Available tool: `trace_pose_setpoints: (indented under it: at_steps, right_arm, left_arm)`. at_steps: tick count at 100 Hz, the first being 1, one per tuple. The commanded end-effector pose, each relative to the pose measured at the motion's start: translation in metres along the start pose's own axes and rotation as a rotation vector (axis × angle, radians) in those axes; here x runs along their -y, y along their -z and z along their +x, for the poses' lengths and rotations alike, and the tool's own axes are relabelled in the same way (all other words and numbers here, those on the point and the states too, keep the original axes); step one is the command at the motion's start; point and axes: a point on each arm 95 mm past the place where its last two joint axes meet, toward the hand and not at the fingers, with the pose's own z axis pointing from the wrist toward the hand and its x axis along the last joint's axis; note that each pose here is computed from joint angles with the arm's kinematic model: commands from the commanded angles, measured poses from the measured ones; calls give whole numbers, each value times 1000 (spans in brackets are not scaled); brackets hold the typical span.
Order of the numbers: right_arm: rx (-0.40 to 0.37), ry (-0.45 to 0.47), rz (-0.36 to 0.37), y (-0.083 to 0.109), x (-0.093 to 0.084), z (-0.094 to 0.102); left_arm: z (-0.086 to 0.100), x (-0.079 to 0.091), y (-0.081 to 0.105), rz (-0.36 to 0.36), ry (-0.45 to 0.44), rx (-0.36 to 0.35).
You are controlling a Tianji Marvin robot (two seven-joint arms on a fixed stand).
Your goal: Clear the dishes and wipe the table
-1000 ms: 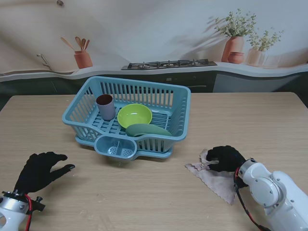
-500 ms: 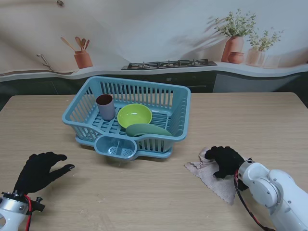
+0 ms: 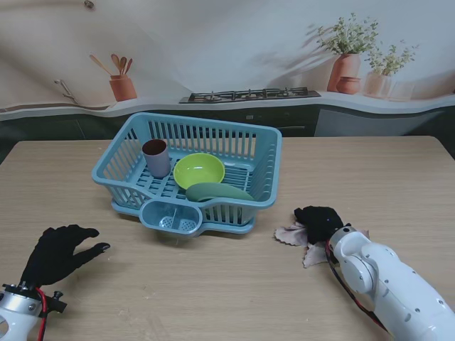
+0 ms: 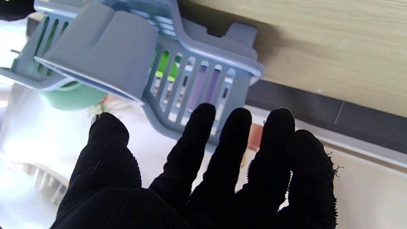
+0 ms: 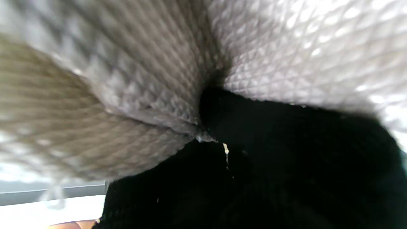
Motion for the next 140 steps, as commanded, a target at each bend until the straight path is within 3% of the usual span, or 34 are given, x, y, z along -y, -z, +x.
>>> trace_pose_setpoints:
  at_steps: [1,16,31,54,69,87,107,140]
  right_arm:
    - [44,-10,208,16,67,-6]
    - [67,-11,164,-1,53,-10]
    - [62,-21,150,2,49,-12]
    - [67,-70,150,43,63,-17]
    - [74,-110,130,69,62,-22]
    - [82,-147,117,84,60,-24]
    - [101,-177,95,64,59,-21]
    - [114,-156,56,-1,38,-15]
  left_arm:
    - [1,-2,1,-9,6,1]
    - [0,-2,2,-7,7,0]
    - [0,-2,4,0,5,-2]
    - [0,-2,6,1,9,-2]
    - [0,-2,7,4,11,-4]
    - [0,-1,8,11,11,-6]
    - [0,-1,9,11,14,-5]
    - [0,-2,9,12,13,0]
